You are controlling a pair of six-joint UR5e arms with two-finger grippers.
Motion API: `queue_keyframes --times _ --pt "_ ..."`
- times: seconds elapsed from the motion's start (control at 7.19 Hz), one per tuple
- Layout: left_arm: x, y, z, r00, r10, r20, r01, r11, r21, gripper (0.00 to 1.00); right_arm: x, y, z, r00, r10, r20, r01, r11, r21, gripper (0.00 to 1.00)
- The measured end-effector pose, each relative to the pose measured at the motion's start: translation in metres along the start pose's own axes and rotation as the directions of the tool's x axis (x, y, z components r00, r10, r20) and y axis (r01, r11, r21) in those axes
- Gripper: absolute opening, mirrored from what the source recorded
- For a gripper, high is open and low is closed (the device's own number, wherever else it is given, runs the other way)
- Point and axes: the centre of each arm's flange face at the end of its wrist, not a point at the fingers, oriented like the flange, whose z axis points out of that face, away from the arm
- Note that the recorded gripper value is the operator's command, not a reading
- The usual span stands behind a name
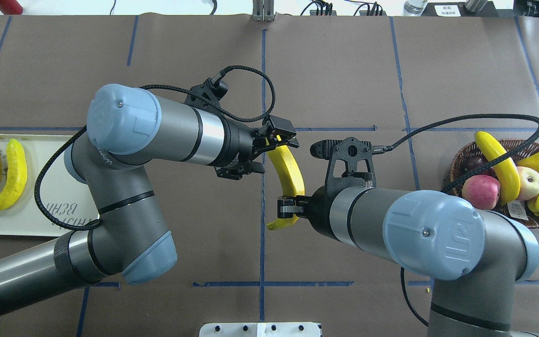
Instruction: Transfer all bananas from basket to plate
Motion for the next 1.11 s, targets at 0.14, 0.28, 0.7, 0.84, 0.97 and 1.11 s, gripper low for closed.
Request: queue_keyframes --times 0.14,0.28,0.7,0.84,0.97,1.11 --pt "-0.001 0.0 0.003 1.0 0.006 -0.004 -0.006 1.0 -0.004 0.0 0.0 0.0 -0.001 1.0 0.0 0.001 0.0 1.0 -0.001 0.55" --pt "-0.002 0.0 0.005 1.0 0.013 -0.007 -0.013 1.0 -0.006 0.0 0.0 0.0 -0.001 1.0 0.0 0.003 0.0 1.0 -0.002 1.0" --pt "-0.004 -0.001 0.007 1.0 0.016 -0.003 -0.016 1.0 -0.005 0.0 0.002 0.001 -0.004 1.0 0.0 0.004 0.0 1.0 -0.006 1.0" --pt "-0.004 -0.003 0.006 1.0 0.017 -0.001 -0.017 1.0 -0.002 0.0 0.002 0.0 -0.007 1.0 0.001 0.009 -0.001 1.0 -0.005 1.0" --pt "-0.005 -0.014 0.005 1.0 0.017 0.021 -0.018 1.0 0.017 0.0 0.001 -0.001 -0.015 1.0 0.002 0.023 -0.002 1.0 -0.001 1.0" --pt "-0.011 -0.034 0.005 0.995 0.032 0.091 -0.036 0.998 0.049 0.0 0.001 -0.003 -0.025 0.999 0.003 0.04 -0.003 1.0 0.002 1.0"
